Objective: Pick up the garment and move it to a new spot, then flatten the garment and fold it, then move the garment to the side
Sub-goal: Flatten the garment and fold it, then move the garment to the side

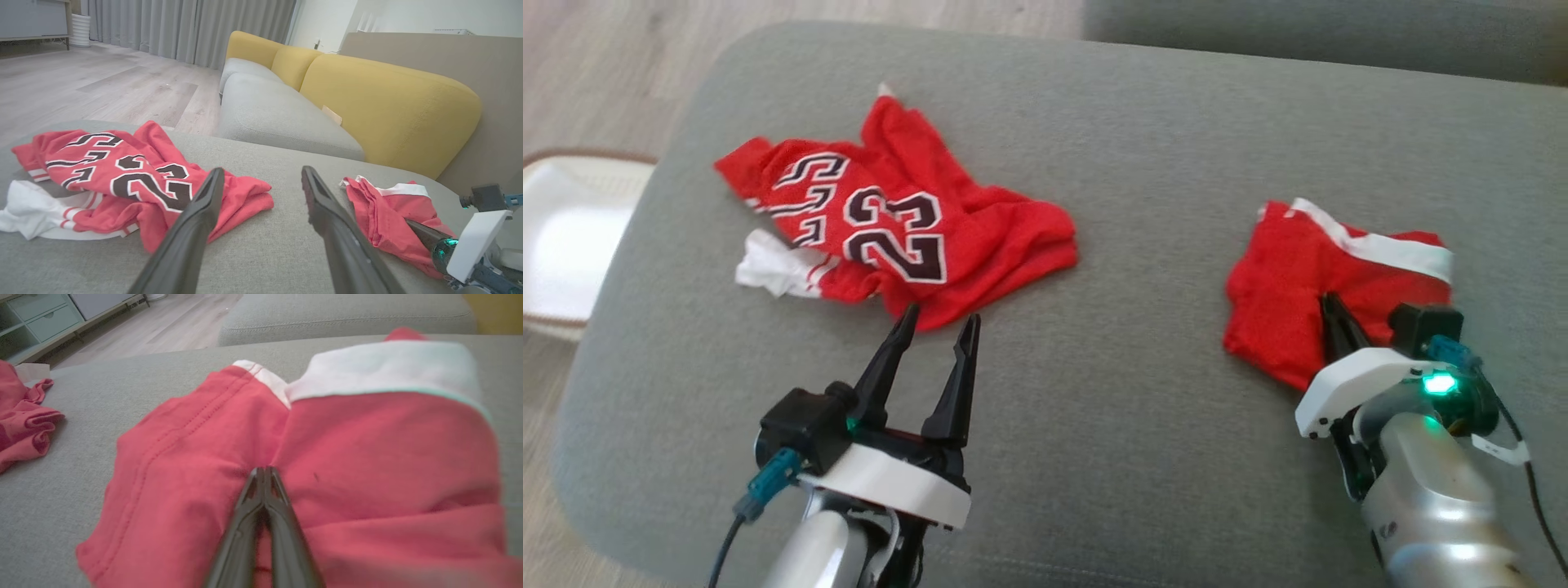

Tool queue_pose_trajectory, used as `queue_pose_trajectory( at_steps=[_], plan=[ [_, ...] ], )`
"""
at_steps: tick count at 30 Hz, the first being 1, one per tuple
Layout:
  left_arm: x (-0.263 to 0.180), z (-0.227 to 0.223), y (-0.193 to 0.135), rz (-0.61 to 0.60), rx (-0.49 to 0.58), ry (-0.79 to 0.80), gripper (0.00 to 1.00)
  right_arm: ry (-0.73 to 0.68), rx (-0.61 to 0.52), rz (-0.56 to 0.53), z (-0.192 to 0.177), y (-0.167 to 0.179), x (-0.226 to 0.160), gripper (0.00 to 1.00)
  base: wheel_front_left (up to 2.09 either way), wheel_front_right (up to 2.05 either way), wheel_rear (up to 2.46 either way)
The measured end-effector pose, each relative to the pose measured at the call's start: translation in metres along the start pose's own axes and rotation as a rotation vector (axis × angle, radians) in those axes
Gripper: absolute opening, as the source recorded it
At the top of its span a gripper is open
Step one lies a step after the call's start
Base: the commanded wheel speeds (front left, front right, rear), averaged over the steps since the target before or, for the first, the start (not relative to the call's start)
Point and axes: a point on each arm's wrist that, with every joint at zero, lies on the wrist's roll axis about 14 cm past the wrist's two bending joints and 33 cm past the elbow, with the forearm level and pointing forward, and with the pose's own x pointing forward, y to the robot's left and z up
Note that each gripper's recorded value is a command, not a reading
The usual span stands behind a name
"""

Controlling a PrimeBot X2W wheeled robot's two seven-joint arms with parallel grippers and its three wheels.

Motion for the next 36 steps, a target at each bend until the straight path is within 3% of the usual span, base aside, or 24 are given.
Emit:
queue_pose_trajectory(
  at_steps=[10, 20, 21, 22, 29, 36],
  plan=[
    [0.014, 0.014, -0.034, -0.108, -0.016, -0.05, 1.0, -0.26, 0.026, -0.101, 0.07, -0.039, -0.038, 0.0, 0.0, 0.0, 0.0],
    [0.013, 0.026, -0.055, -0.168, -0.026, -0.09, 1.0, -0.373, 0.073, -0.217, 0.065, -0.071, -0.106, 0.0, 0.0, 0.0, 0.0],
    [0.013, 0.026, -0.057, -0.173, -0.028, -0.089, 1.0, -0.378, 0.083, -0.227, 0.062, -0.074, -0.111, 0.43, 0.0, 0.0, 0.0],
    [0.012, 0.025, -0.058, -0.178, -0.028, -0.088, 1.0, -0.38, 0.093, -0.235, 0.059, -0.076, -0.117, 1.0, 0.0, 0.0, 0.0],
    [0.012, 0.018, -0.064, -0.198, -0.03, -0.065, 1.0, -0.352, 0.147, -0.265, 0.032, -0.078, -0.138, 1.0, 0.0, 0.0, 0.0],
    [0.011, 0.006, -0.061, -0.193, -0.032, -0.029, 1.0, -0.352, 0.151, -0.271, 0.031, -0.081, -0.137, 1.0, 0.0, 0.0, 0.0]
  ],
)
